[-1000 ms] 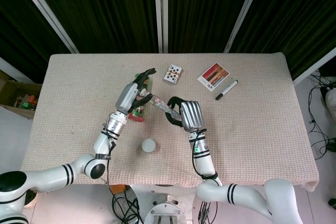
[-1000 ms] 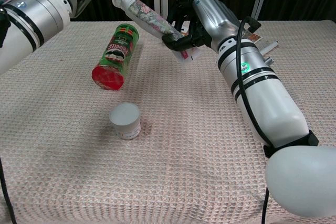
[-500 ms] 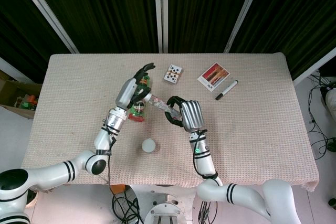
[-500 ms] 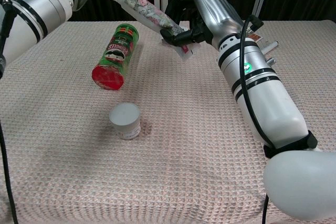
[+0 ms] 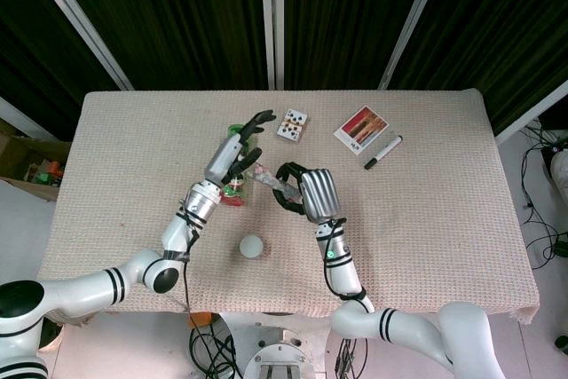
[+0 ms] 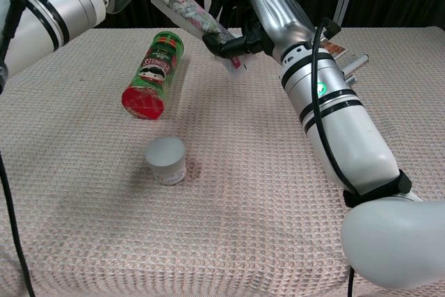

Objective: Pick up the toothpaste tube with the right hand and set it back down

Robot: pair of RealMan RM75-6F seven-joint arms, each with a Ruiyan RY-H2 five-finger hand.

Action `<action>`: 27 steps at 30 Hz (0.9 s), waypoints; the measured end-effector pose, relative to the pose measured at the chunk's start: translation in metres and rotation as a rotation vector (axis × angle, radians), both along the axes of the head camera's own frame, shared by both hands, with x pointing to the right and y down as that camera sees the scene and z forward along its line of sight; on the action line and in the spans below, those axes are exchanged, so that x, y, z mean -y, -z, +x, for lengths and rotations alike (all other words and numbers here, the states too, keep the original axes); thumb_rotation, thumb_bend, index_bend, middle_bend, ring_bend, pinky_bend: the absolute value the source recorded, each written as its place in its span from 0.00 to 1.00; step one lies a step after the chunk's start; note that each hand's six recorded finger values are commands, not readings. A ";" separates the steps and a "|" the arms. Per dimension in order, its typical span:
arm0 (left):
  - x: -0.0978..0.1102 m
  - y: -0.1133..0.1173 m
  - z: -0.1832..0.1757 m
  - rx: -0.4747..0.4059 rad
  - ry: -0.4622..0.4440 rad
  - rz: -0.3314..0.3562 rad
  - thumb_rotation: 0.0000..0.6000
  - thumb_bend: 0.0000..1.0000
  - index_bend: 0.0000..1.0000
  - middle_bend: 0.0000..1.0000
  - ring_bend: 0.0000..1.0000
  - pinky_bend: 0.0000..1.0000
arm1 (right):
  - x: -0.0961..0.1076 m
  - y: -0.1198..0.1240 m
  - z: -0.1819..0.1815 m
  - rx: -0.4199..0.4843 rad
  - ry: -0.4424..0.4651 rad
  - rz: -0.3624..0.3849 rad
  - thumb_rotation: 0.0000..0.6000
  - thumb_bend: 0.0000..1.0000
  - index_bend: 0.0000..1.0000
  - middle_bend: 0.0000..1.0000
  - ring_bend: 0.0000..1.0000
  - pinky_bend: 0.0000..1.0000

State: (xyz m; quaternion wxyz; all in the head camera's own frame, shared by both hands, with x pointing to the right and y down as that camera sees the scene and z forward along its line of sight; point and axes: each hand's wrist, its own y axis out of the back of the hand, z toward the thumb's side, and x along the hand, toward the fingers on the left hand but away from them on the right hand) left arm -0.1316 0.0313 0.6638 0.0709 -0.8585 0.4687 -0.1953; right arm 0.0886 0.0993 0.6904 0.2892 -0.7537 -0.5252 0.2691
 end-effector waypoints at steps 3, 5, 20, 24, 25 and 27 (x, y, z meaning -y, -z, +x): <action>-0.003 0.000 0.002 0.017 -0.025 0.007 0.00 0.00 0.07 0.11 0.08 0.17 | 0.001 0.001 -0.001 0.005 -0.001 0.002 1.00 0.54 1.00 0.87 0.79 0.91; -0.005 0.000 0.004 0.033 -0.040 0.017 0.00 0.00 0.07 0.11 0.08 0.17 | 0.001 0.002 -0.002 0.007 0.000 0.005 1.00 0.54 1.00 0.87 0.79 0.91; -0.013 0.003 0.016 0.074 -0.092 0.086 0.00 0.00 0.07 0.14 0.08 0.17 | 0.001 0.006 -0.008 0.032 -0.002 0.010 1.00 0.54 1.00 0.87 0.79 0.92; -0.013 0.002 0.018 0.085 -0.093 0.100 0.00 0.00 0.07 0.14 0.08 0.17 | 0.001 0.007 -0.009 0.038 -0.007 0.013 1.00 0.54 1.00 0.87 0.79 0.92; -0.013 0.001 0.017 0.084 -0.091 0.099 0.00 0.00 0.07 0.14 0.08 0.17 | 0.001 0.007 -0.008 0.038 -0.008 0.013 1.00 0.54 1.00 0.87 0.79 0.92; -0.012 0.002 0.016 0.082 -0.085 0.099 0.00 0.00 0.07 0.14 0.08 0.17 | 0.001 0.006 -0.006 0.037 -0.013 0.013 1.00 0.54 1.00 0.87 0.79 0.92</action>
